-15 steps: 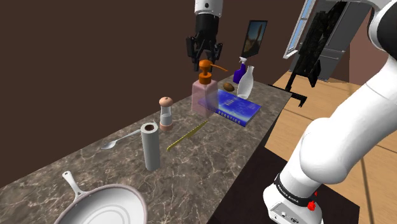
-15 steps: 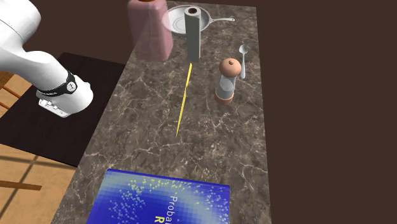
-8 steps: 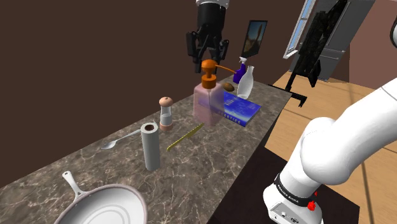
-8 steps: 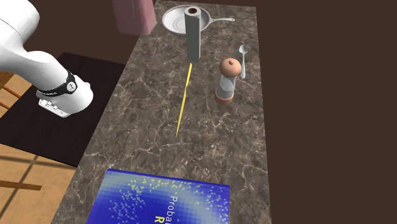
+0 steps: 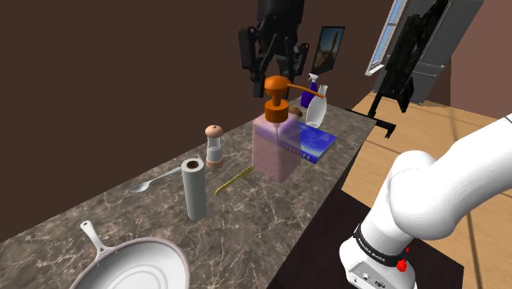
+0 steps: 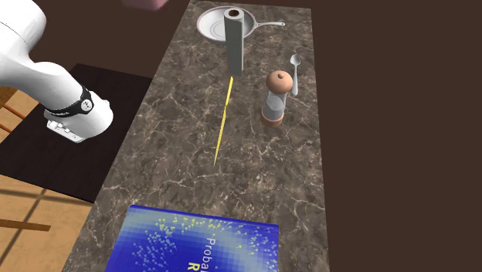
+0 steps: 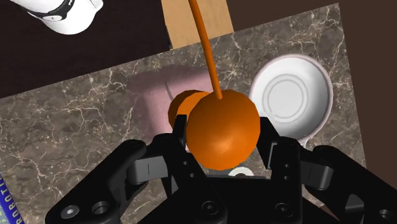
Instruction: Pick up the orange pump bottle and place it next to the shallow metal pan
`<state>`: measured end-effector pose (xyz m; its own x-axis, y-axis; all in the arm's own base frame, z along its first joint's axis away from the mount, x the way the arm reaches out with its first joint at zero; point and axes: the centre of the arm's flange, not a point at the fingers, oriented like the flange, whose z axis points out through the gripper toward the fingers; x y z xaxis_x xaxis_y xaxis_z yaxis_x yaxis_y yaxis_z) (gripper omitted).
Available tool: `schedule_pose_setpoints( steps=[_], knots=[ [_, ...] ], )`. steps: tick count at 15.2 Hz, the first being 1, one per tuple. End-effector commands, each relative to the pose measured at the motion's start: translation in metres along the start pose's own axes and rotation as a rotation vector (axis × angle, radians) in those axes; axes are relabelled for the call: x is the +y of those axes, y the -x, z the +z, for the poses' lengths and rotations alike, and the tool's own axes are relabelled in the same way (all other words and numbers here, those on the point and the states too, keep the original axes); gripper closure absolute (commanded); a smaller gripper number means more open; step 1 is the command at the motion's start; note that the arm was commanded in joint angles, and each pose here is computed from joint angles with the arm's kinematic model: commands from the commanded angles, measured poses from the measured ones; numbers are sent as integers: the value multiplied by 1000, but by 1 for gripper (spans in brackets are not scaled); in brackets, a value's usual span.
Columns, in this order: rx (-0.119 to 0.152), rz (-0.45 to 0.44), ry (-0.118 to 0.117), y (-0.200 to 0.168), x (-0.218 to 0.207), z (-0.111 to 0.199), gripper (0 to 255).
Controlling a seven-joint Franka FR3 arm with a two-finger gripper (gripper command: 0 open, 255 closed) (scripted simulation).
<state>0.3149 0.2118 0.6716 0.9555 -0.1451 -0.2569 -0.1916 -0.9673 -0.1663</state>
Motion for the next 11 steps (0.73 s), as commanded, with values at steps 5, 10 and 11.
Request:
schedule_pose_setpoints(
  steps=[5,10,11],
  knots=[
    [-1,2,0,64,-41,0,255],
    [-1,2,0,57,-36,25,255],
    [-1,2,0,56,-36,30,255]
  ],
)
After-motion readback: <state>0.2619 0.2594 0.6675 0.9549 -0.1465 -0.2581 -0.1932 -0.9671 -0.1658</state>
